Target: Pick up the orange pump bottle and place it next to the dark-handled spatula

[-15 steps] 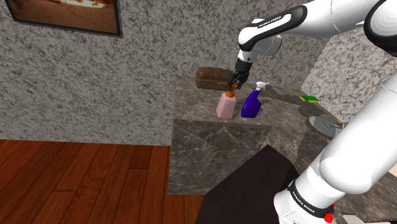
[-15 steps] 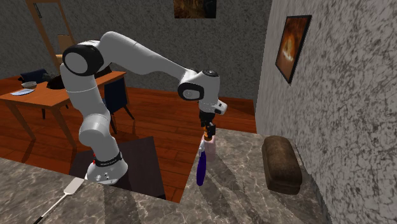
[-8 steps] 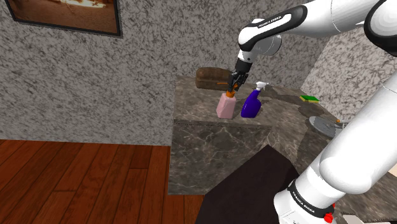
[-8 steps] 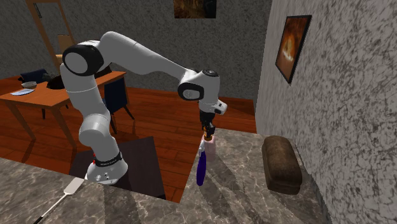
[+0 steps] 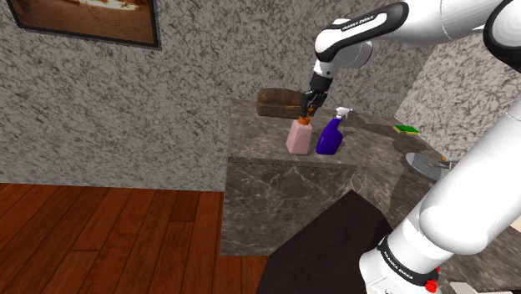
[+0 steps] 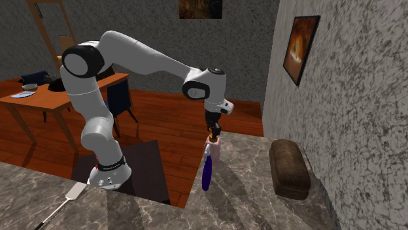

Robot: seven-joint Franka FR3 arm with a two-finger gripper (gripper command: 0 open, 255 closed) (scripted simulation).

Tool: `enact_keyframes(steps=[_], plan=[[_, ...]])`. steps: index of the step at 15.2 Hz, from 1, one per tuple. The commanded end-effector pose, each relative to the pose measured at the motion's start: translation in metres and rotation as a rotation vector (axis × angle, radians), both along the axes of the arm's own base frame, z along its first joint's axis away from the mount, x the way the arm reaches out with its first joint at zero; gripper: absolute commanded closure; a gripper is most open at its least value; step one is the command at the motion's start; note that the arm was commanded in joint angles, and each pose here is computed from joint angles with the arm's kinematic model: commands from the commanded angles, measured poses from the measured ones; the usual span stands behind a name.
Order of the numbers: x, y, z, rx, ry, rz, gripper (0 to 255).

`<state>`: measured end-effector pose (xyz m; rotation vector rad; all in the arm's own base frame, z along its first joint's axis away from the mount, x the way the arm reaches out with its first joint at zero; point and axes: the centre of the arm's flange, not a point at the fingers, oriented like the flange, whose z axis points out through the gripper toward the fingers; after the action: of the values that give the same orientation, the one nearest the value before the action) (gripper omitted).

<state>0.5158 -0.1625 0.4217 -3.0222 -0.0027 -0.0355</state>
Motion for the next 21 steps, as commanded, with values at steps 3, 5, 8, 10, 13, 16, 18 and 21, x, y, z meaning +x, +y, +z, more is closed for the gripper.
enact_keyframes(steps=[3,5,8,10,13,16,18,21], plan=[[0.001,0.0,0.02,0.0,0.0,0.0,255],[0.001,0.0,0.031,0.0,0.0,0.0,255],[0.001,0.0,0.047,0.0,0.0,0.0,255],[0.001,0.0,0.057,0.0,0.0,0.0,255],[0.001,0.0,0.073,0.0,0.0,0.0,255],[0.001,0.0,0.089,0.0,0.0,0.0,255],[0.001,0.0,0.099,0.0,0.0,0.0,255],[0.001,0.0,0.115,0.0,0.0,0.0,255]])
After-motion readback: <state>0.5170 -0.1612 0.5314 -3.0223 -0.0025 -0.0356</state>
